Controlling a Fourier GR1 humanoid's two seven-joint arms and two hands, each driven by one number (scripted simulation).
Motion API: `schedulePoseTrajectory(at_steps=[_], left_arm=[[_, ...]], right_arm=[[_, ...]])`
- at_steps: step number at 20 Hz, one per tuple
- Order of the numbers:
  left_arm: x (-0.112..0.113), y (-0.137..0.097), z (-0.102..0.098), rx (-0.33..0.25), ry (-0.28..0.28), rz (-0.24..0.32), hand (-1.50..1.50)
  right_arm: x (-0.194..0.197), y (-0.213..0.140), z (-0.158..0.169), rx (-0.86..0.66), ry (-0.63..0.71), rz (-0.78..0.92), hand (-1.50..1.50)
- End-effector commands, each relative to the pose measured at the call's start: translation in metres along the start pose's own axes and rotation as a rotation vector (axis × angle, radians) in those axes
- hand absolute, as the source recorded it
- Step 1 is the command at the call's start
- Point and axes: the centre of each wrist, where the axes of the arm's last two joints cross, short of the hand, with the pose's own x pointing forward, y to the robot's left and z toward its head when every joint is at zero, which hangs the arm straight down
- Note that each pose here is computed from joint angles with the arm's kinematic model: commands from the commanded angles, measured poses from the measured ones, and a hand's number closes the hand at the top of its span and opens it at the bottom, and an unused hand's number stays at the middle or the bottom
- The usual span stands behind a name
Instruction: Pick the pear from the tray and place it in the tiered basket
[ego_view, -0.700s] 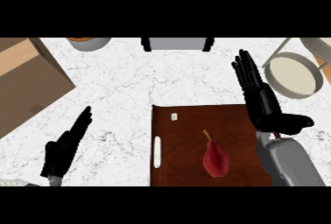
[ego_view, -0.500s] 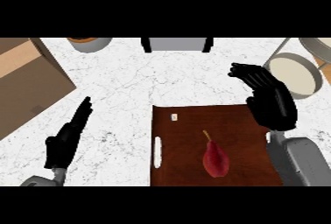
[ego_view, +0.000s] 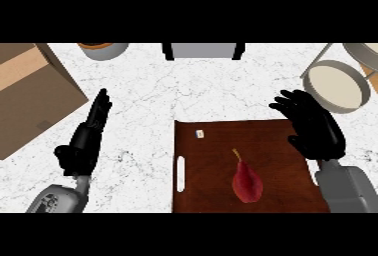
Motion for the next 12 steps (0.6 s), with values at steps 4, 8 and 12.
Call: schedulePoseTrajectory(at_steps=[4,8,12], left_arm=[[0.030,-0.017,-0.008,0.030,-0.014,0.015,0.00],[0.009,-0.010,0.001,0.040,0.004,-0.005,0.00],[0.007,-0.011,0.001,0.026,0.018,-0.005,0.00]], right_arm=[[0.068,-0.059,0.051,0.266,-0.011,0.038,-1.50],[0.154,-0.052,0.050,0.367,0.118,0.430,-1.50],[0.217,-0.008,0.024,0.519,0.196,0.802,-1.50]])
